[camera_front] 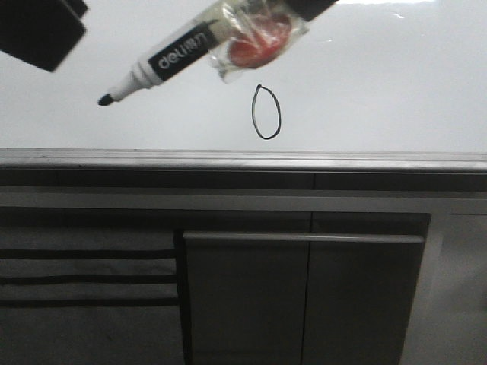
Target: Write number 0 on whiteboard
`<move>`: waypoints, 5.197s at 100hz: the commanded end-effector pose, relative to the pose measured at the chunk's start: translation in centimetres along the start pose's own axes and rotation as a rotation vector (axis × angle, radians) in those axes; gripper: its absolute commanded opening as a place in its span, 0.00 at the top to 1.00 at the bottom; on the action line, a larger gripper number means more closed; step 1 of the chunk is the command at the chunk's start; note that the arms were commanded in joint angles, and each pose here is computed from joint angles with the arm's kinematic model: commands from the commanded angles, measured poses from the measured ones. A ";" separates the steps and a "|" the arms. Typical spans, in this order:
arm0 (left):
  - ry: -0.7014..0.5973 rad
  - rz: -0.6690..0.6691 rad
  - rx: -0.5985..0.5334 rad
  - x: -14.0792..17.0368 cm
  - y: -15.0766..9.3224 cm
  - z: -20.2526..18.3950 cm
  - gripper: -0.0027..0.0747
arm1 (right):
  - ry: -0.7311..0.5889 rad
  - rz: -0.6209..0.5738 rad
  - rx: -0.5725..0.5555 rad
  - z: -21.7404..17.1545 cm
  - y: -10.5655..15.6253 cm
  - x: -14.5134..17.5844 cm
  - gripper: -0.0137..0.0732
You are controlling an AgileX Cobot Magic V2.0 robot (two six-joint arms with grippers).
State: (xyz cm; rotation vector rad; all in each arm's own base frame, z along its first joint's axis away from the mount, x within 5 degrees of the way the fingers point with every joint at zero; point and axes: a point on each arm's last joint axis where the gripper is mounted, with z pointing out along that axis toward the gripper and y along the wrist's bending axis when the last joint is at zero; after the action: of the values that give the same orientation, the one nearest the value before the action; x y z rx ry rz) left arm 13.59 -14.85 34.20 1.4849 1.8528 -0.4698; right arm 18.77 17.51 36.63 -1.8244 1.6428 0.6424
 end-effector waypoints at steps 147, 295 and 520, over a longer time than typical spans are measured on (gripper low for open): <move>-0.327 -0.413 -0.644 2.9 9.5 1.9 0.90 | -0.104 0.350 0.511 -9.8 4.3 3.7 0.48; 0.000 -0.591 -0.469 2.6 10.3 -2.5 0.54 | 0.180 0.943 0.895 -12.5 7.4 8.5 0.50; -0.653 -0.478 -1.068 20.0 -5.7 -2.5 0.99 | -0.467 0.737 1.247 -8.4 11.4 13.0 0.92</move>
State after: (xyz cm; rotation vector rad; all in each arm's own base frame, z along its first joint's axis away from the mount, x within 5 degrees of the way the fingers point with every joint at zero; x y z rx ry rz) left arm 5.51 -0.87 21.03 0.1514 1.5159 -0.0861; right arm 9.17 2.13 31.10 -0.1836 1.8585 0.1848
